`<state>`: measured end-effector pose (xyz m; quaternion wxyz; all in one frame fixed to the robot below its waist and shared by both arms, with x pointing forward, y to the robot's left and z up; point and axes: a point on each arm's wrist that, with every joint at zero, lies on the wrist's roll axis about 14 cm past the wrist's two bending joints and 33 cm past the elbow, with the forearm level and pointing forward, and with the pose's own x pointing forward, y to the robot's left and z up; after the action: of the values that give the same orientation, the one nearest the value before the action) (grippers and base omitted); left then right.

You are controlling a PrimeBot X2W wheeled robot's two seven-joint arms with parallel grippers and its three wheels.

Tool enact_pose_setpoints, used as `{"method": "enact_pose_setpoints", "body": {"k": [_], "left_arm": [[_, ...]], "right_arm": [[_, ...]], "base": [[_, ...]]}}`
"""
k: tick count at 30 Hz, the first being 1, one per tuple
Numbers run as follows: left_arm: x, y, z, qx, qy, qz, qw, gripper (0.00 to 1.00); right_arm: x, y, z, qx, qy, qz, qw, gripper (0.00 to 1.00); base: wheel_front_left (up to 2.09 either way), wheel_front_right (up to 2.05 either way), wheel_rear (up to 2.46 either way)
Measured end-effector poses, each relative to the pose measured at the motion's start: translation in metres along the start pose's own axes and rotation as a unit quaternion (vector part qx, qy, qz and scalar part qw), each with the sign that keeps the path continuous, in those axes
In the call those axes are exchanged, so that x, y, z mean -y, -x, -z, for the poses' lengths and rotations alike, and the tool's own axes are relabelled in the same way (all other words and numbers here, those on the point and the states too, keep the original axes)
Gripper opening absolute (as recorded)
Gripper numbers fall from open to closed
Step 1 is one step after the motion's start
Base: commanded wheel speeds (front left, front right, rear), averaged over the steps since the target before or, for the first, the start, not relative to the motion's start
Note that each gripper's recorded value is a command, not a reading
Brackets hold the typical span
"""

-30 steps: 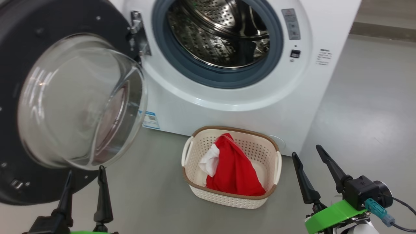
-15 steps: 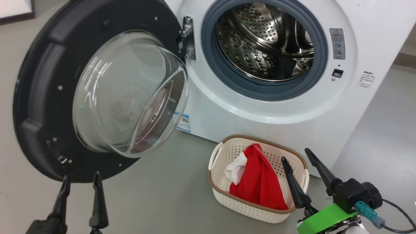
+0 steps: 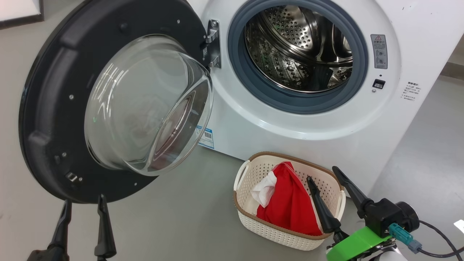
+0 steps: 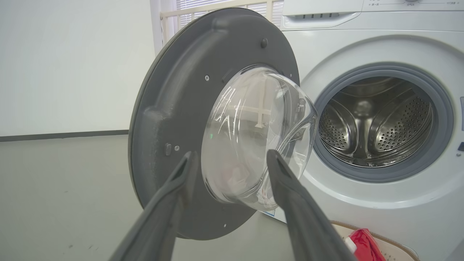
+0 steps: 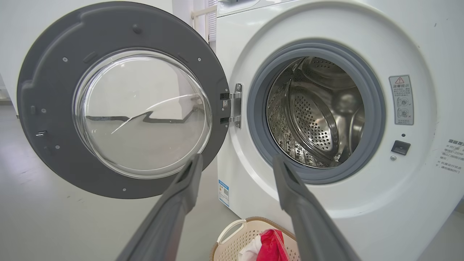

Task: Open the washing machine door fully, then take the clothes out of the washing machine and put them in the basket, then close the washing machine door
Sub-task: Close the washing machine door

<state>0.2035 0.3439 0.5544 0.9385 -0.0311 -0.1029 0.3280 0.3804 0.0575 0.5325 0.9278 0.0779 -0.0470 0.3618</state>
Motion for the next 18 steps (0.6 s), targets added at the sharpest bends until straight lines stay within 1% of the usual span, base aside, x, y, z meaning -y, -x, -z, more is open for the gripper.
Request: {"method": "enact_pose_setpoints", "body": {"k": [1, 2, 3, 4, 12, 15, 18], "left_arm": [[0.000, 0.000, 0.000, 0.000, 0.000, -0.002, 1.000, 1.00], [0.000, 0.000, 0.000, 0.001, 0.000, -0.002, 1.000, 0.87], [0.000, 0.000, 0.000, 0.001, 0.000, -0.001, 1.000, 0.34], [0.000, 0.000, 0.000, 0.001, 0.000, -0.001, 1.000, 0.00], [-0.003, -0.006, -0.013, 0.035, -0.002, -0.006, 0.999, 0.00], [-0.003, -0.016, -0.029, 0.065, 0.002, -0.008, 0.998, 0.00], [-0.003, -0.030, -0.054, 0.108, 0.004, -0.007, 0.994, 0.00]], "right_arm": [[-0.001, 0.000, 0.000, 0.000, 0.000, -0.001, 1.000, 1.00], [-0.001, 0.000, 0.000, -0.001, -0.001, -0.001, 1.000, 1.00], [-0.001, 0.000, 0.000, -0.001, -0.001, -0.002, 1.000, 1.00], [-0.001, 0.000, 0.000, -0.001, -0.001, -0.002, 1.000, 1.00], [0.002, 0.002, -0.002, 0.002, -0.004, 0.005, 1.000, 1.00], [0.004, 0.003, -0.004, 0.005, -0.004, 0.009, 1.000, 1.00], [0.007, 0.005, -0.006, 0.008, -0.006, 0.016, 1.000, 1.00]], "base": [[0.00, 0.00, 0.00], [0.00, 0.00, 0.00], [0.00, 0.00, 0.00], [0.00, 0.00, 0.00], [0.00, 0.00, 0.00], [0.00, 0.00, 0.00], [0.00, 0.00, 0.00]]}}
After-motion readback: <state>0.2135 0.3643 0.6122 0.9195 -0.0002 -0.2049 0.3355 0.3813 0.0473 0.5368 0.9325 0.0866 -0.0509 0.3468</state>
